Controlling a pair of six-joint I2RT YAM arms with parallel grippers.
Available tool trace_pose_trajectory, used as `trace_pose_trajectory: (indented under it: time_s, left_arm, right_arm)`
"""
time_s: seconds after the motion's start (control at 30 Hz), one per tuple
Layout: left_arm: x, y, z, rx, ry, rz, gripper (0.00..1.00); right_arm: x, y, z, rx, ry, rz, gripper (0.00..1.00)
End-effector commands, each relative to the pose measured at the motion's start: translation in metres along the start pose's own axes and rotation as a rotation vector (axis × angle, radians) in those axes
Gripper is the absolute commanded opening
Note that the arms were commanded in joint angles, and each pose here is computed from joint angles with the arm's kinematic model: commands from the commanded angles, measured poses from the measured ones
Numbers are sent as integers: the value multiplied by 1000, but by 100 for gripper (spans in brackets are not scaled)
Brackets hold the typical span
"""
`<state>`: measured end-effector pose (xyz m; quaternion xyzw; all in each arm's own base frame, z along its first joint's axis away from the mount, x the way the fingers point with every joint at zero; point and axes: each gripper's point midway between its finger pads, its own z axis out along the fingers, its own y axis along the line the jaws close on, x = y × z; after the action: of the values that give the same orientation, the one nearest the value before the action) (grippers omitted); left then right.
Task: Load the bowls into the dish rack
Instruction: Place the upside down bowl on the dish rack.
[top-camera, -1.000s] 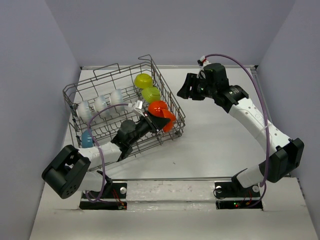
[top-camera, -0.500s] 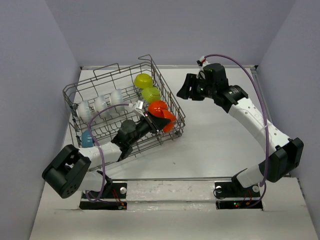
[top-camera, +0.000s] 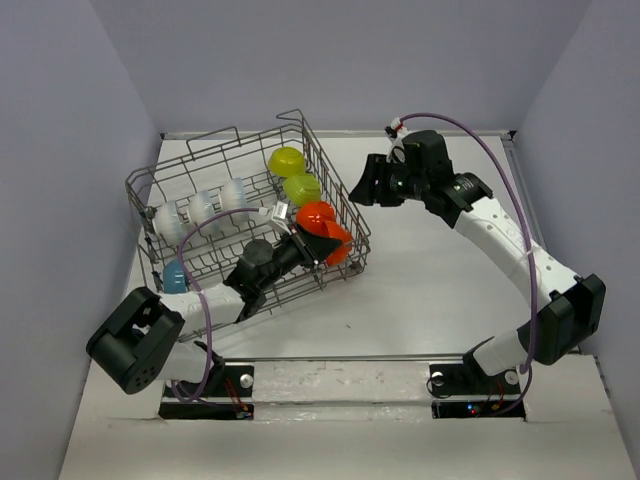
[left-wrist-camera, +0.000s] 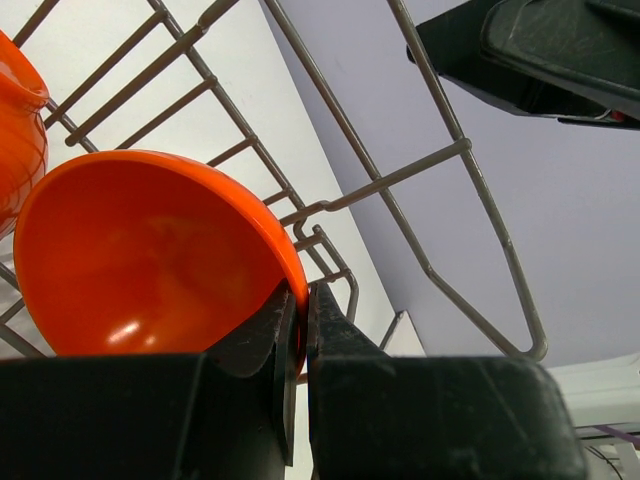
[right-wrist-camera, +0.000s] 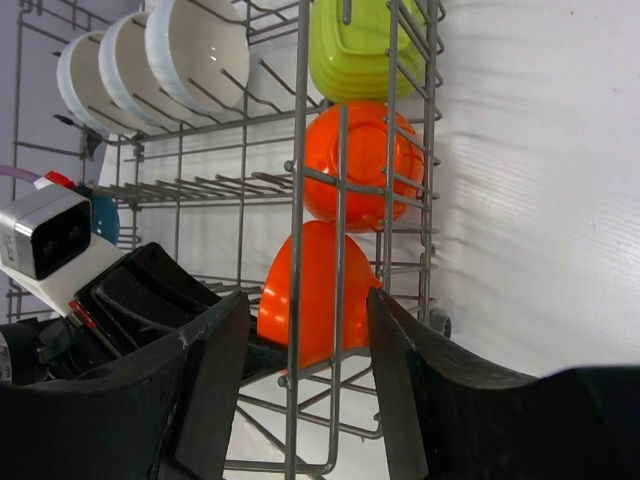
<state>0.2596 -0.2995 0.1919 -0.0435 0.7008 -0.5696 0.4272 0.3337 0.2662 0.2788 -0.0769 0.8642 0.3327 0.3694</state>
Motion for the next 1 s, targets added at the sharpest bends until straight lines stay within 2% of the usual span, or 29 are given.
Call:
trace_pose_trajectory:
  time_s: [0.0,0.57,0.83,0.97]
  left_arm:
    - [-7,-18,0,76,-28,16,0]
    - [-3,-20,4,82,-13,13,0]
    - [0,-17,1,71,-10,8,0]
    - [0,-15,-1,68,-10,8,0]
  right_arm:
    - [4,8,1,-37,1,-43,56]
    - [19,7,14,-52,63,-57,54]
    - [21,9,22,-57,78,-62,40]
    - [22,7,23,-52,76,-59,27]
